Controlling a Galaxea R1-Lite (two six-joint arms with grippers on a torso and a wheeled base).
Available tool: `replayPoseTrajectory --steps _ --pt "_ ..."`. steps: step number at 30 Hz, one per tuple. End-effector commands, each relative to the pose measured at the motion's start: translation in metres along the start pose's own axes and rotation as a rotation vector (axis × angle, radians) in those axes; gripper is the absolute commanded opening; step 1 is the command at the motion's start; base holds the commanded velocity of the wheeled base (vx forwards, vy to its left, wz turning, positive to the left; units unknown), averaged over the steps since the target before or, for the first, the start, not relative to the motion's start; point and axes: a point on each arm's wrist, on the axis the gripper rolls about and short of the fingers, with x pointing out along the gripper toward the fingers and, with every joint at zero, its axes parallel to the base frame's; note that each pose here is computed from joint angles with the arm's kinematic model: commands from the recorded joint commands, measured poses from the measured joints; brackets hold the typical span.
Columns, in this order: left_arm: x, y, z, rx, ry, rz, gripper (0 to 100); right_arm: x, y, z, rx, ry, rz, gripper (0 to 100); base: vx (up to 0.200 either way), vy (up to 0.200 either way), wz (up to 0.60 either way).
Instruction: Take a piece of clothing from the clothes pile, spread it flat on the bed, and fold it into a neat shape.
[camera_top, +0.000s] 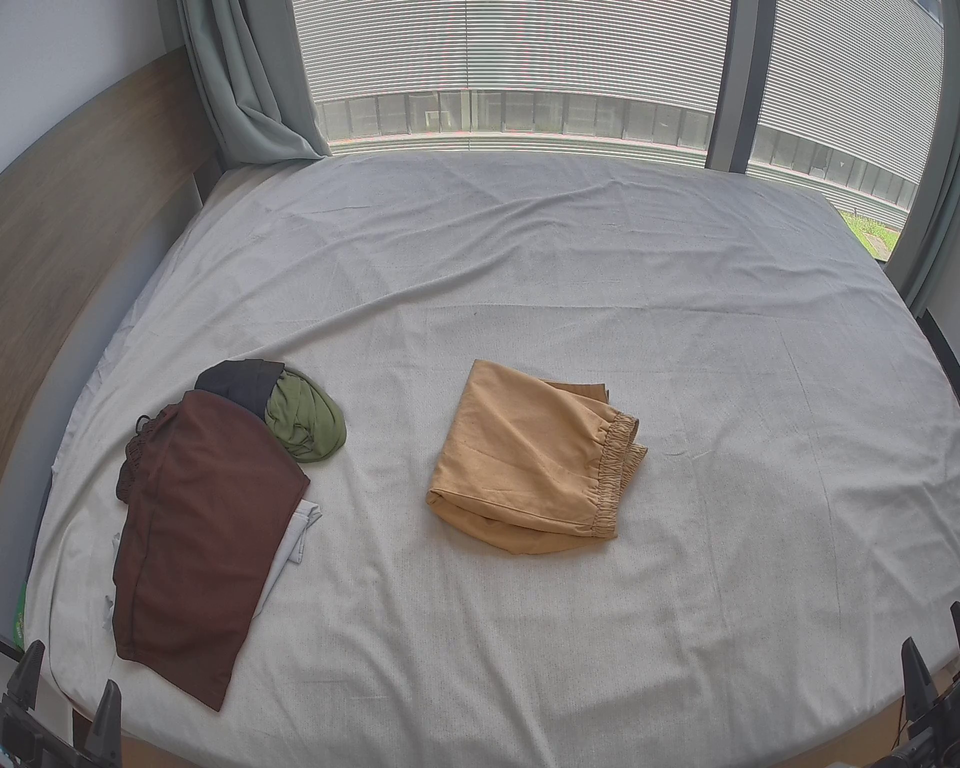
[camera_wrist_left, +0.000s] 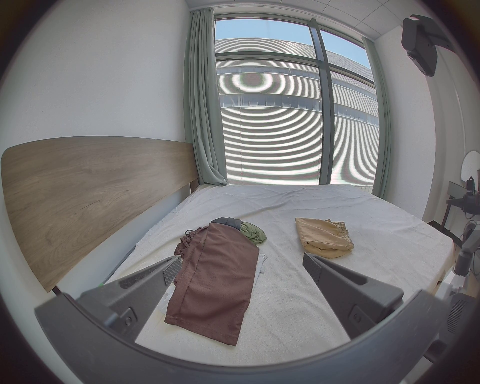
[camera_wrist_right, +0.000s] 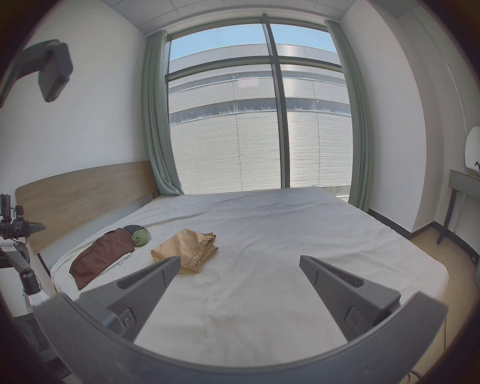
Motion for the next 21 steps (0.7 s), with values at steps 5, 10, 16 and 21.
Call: replayPoseTrajectory --steps 5,10,16,21 --pt "0.0001 0.0000 -0.0048 0.000 0.002 0.000 100 -0.0001 -0.0017 -0.0093 -0.062 0.044 -0.044 100 0.000 0.000 0.00" --pt "0.0001 0.0000 -0.0048 0.000 0.002 0.000 100 -0.0001 -0.0018 -0.0095 -0.063 0.046 -0.047 100 0.000 0.000 0.00" --pt "0.0001 0.0000 -0.0048 0.000 0.002 0.000 100 -0.0001 -0.0017 -0.0095 -0.060 0.046 -0.045 100 0.000 0.000 0.00" --pt "0.0001 0.0000 -0.0049 -0.001 0.004 0.000 100 -0.0001 -0.0017 -0.0095 -0.062 0.046 -0.045 100 0.000 0.000 0.00"
